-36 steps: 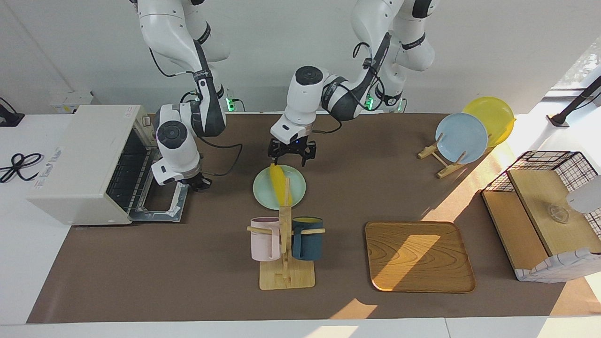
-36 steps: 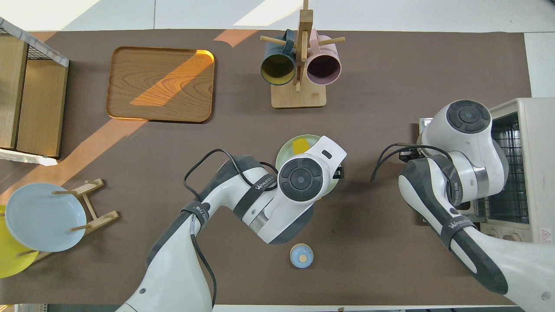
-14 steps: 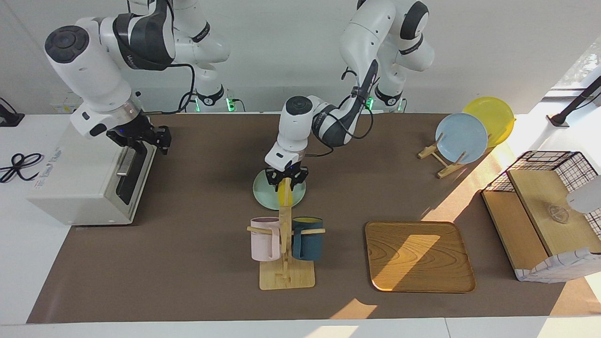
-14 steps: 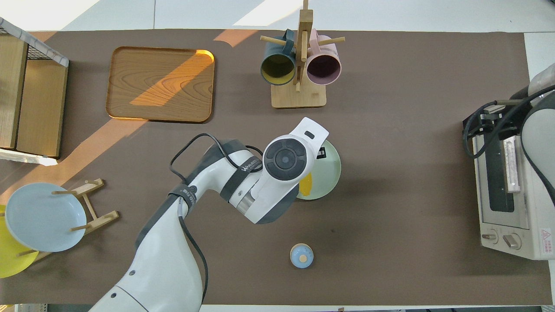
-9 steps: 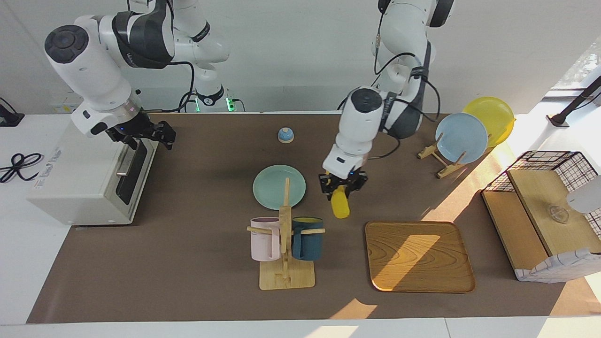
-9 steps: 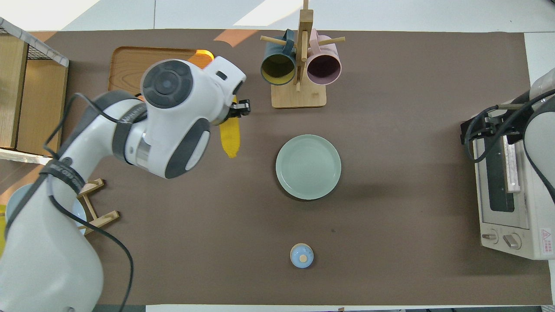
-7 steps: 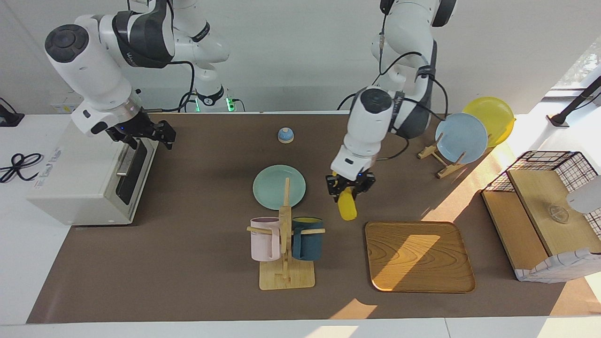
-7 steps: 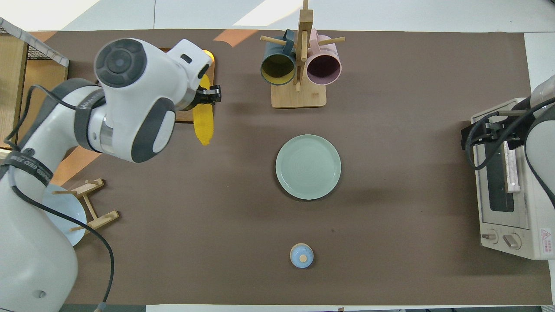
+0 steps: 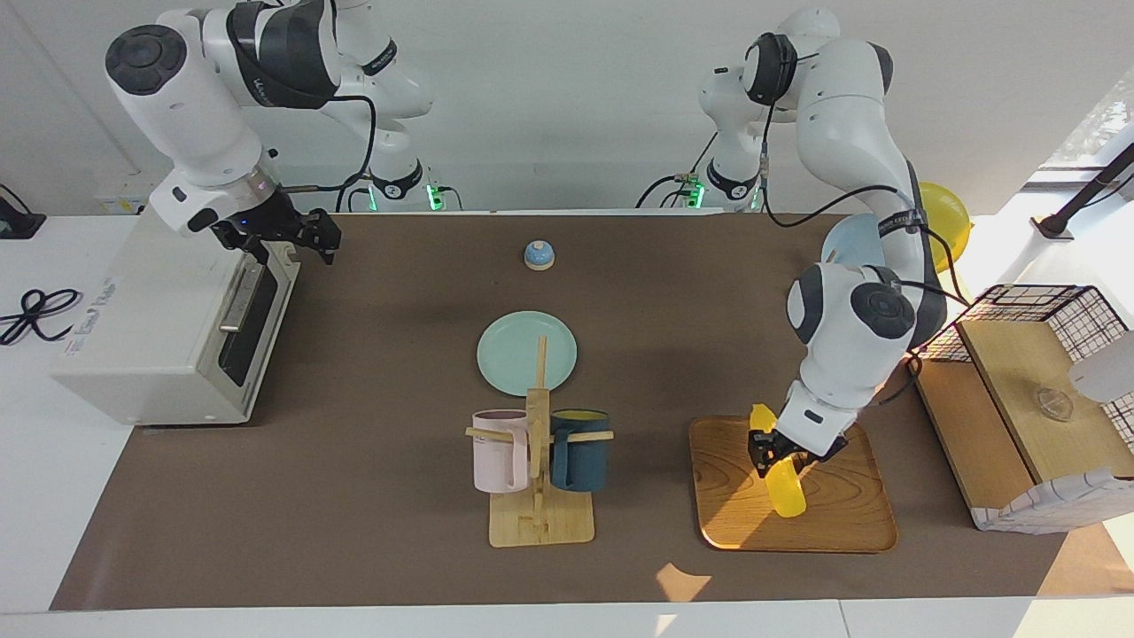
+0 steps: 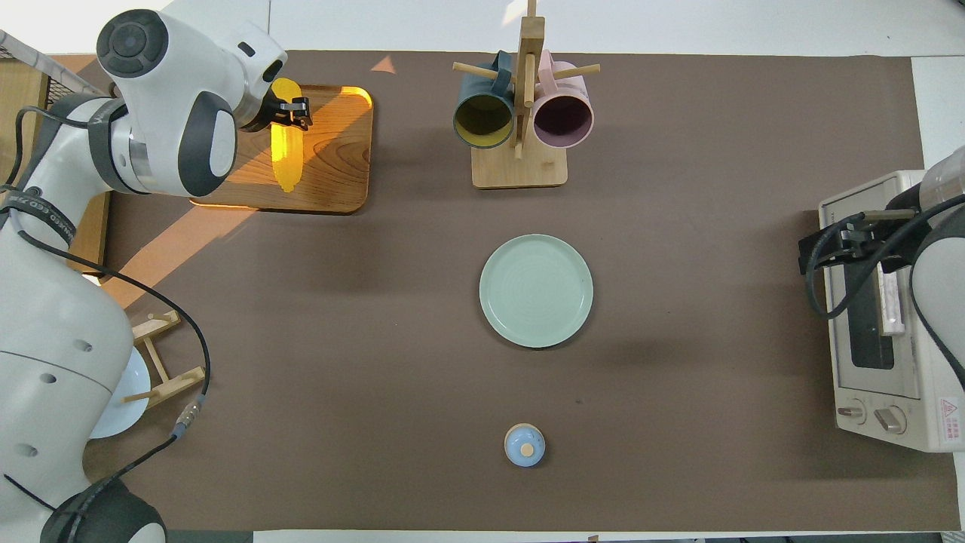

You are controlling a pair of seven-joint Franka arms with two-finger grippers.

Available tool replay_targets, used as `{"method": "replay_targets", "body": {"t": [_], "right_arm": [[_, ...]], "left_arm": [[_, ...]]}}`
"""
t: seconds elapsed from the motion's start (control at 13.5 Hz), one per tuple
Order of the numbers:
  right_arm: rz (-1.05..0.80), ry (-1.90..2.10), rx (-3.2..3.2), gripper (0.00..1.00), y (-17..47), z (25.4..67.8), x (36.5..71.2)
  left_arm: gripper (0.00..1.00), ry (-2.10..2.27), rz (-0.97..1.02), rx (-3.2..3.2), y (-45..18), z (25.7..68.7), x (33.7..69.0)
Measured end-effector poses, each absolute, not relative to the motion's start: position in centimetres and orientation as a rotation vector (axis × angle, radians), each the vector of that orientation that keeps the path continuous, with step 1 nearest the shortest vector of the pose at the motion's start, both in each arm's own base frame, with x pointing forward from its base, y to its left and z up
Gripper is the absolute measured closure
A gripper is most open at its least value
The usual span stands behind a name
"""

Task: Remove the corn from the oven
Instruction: 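Carry the corn with the left gripper onto the wooden tray, then open the left gripper and release the corn on the tray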

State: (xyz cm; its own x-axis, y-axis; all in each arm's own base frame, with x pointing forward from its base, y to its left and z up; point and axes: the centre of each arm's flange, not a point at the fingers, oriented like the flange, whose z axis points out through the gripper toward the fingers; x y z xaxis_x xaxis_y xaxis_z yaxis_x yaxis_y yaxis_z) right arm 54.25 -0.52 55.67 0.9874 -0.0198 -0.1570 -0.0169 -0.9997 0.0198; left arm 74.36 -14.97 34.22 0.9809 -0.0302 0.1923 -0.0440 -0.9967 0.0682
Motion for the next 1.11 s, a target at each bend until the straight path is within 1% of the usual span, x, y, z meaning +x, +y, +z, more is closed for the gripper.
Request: {"method": "replay_targets", "body": {"t": [0.15, 0.52, 0.59, 0.74, 0.81, 0.89, 1.11], "right_arm": [[-0.245, -0.033, 3.114, 0.0, -0.7, 55.7, 54.2], [-0.243, -0.035, 3.114, 0.0, -0.7, 55.8, 54.2], [-0.243, -0.035, 3.114, 0.0, -0.7, 55.8, 54.2], [-0.243, -0.035, 3.114, 0.0, -0.7, 55.8, 54.2], [-0.243, -0.035, 3.114, 0.0, -0.7, 55.8, 54.2], [-0.243, -0.036, 3.114, 0.0, -0.8, 55.8, 54.2], [-0.243, -0.036, 3.114, 0.0, -0.8, 55.8, 54.2]], "left_arm": [[0.48, -0.085, 0.302, 3.056, -13.5, 32.7, 75.0], [0.48, -0.12, 0.324, 3.047, -13.9, 32.6, 75.1], [0.43, -0.144, 0.324, 3.048, -13.8, 32.6, 75.0], [0.18, -0.173, 0.327, 3.049, -13.8, 32.7, 75.1], [0.07, -0.178, 0.329, 3.049, -13.8, 32.9, 75.0], [0.0, -0.179, 0.33, 3.049, -13.8, 33.4, 75.0], [0.0, -0.184, 0.33, 3.049, -13.8, 36.8, 74.5]]}}
